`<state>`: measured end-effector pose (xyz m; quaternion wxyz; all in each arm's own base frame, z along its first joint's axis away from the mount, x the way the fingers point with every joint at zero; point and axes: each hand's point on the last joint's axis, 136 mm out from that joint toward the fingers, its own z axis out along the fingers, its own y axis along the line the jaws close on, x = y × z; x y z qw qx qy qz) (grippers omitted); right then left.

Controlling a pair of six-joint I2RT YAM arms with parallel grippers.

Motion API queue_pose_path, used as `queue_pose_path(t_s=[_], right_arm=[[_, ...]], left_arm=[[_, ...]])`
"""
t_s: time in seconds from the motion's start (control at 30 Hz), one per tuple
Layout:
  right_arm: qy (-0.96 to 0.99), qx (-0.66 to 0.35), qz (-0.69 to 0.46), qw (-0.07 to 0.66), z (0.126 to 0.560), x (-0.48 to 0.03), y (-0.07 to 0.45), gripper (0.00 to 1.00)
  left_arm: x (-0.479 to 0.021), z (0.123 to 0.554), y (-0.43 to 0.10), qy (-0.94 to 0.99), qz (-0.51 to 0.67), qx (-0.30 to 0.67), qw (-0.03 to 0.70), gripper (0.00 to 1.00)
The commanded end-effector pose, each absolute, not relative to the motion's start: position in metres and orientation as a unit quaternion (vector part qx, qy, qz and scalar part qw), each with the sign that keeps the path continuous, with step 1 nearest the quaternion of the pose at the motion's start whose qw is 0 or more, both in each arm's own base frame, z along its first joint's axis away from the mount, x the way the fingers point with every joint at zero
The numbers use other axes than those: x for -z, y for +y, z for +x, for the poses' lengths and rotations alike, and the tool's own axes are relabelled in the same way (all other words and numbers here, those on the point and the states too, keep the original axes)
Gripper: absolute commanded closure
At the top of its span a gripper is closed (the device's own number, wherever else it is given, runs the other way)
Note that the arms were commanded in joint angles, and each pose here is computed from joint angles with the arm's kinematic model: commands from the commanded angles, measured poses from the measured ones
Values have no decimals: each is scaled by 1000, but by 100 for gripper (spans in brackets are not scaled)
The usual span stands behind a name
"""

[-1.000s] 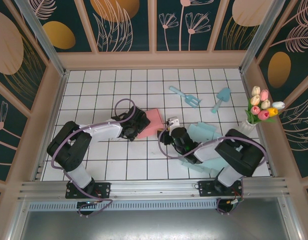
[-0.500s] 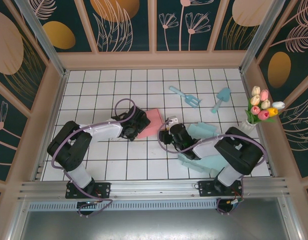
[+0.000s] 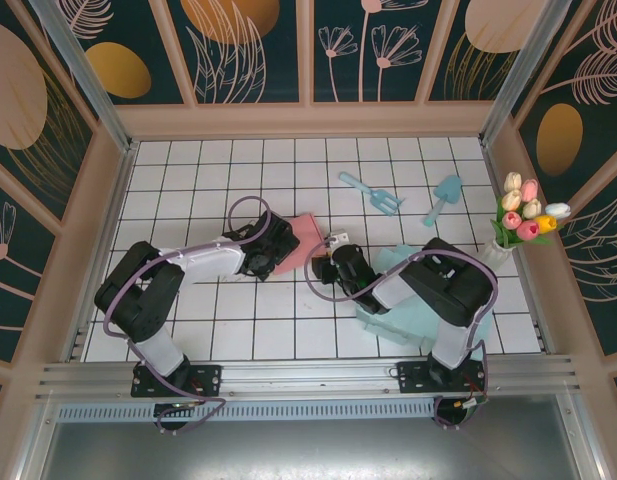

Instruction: Fold the paper box

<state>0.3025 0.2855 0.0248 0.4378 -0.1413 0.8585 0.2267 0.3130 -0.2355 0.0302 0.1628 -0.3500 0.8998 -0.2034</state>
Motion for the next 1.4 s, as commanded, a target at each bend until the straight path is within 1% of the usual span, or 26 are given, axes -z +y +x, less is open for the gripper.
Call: queue_pose_path(t_s=[0.0,0.1,0.2,0.23,0.4,0.47,0.5,0.53,0.63,0.67,0.77,0.83,0.9,0.97,1.0,1.07,1.13,1.27,1.37], right_arm=[[837,-267,-140,456,298,-50,294,61],[842,-268,-131,449,289,-56,285,60],[850,-255,-119,445,286,-59,274,60],[853,-251,-116,444,285,-60,270,60],[857,-252,-102,438,279,-67,260,60],[857,-255,-99,436,277,-69,257,62],[857,-258,-98,436,276,-71,256,63],[856,-263,-99,434,274,-72,255,71],[857,-275,-104,423,269,-73,255,86],[858,-278,-107,419,268,-73,255,100],[863,-282,-107,406,265,-70,254,100],[868,-281,-100,398,265,-67,252,100],[864,-290,-106,397,263,-67,253,100],[865,-294,-93,395,263,-65,250,100],[865,-296,-89,395,263,-65,250,100],[864,-301,-81,395,263,-65,249,100],[868,-306,-61,386,264,-63,249,100],[863,-367,-51,342,256,-63,265,100],[863,-384,5,330,260,-65,263,100]], left_arm=[[12,266,-211,931,-336,111,91,11],[5,269,-211,932,-333,111,96,10],[-6,275,-206,930,-334,98,117,9],[-22,281,-206,927,-335,108,133,8],[-55,293,-205,921,-324,124,176,6],[-66,298,-202,922,-308,124,198,6],[-80,307,-206,919,-298,136,219,6],[-89,312,-206,917,-287,140,238,6],[-108,324,-209,912,-236,164,293,6],[-118,329,-213,908,-211,178,317,6],[-158,344,-231,879,-100,227,407,3],[-177,355,-232,863,-51,229,448,1],[-179,372,-231,866,-16,223,446,2],[-164,388,-235,878,22,236,415,1],[-164,396,-241,878,39,249,407,2],[-148,409,-246,883,61,258,387,2],[-140,417,-250,880,68,269,384,2],[-120,426,-259,881,75,292,366,2],[-107,428,-266,882,84,304,352,3]])
